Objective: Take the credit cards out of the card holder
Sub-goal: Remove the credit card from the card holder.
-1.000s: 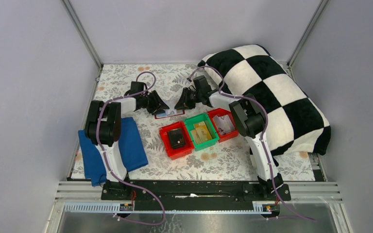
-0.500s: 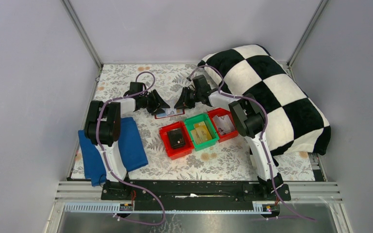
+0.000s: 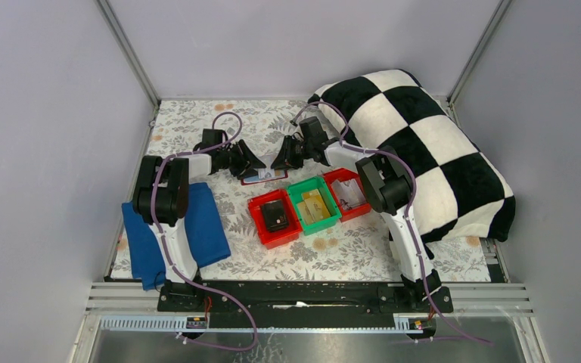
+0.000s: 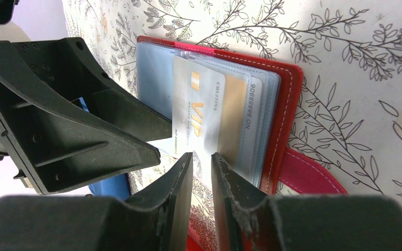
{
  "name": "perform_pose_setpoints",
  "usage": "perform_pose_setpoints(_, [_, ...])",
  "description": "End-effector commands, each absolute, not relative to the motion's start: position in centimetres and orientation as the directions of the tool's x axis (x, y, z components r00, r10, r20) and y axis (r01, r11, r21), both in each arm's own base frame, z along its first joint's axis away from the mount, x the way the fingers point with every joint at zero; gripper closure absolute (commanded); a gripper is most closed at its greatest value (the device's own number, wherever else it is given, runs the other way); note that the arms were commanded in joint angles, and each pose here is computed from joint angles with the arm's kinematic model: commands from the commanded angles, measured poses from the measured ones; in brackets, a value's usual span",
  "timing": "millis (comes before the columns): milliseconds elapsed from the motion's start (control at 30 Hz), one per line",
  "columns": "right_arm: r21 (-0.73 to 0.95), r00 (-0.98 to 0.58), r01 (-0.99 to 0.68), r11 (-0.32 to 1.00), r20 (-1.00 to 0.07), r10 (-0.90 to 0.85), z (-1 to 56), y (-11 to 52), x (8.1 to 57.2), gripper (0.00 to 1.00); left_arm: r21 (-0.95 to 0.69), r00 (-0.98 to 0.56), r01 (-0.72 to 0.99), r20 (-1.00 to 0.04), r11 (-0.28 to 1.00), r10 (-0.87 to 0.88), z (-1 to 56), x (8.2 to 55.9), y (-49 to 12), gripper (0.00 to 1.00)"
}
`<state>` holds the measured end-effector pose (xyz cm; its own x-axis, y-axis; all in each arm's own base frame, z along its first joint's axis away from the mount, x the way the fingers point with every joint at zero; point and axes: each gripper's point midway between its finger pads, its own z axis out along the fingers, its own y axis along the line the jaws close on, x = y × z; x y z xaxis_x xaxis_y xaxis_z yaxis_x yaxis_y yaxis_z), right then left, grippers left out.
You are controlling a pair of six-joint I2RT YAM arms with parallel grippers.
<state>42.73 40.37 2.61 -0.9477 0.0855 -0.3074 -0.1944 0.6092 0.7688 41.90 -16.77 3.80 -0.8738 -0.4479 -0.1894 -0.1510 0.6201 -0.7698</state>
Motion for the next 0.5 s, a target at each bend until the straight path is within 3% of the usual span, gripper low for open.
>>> perform_pose_setpoints(0, [0.745,-0.957,-0.177,0.643,-0.282,0.062,0.2,40.7,41.9,0.72,-0.737,-0.871,-0.194,-0.174,0.647,-0.46,1.3,41.3,-15.9,0.5])
perform_pose_setpoints(467, [0.744,-0.959,-0.174,0.645,-0.277,0.061,0.0,40.6,41.7,0.73,-0.78,-0.88,-0.138,-0.187,0.61,-0.437,2.9,41.8,-17.5,0.89])
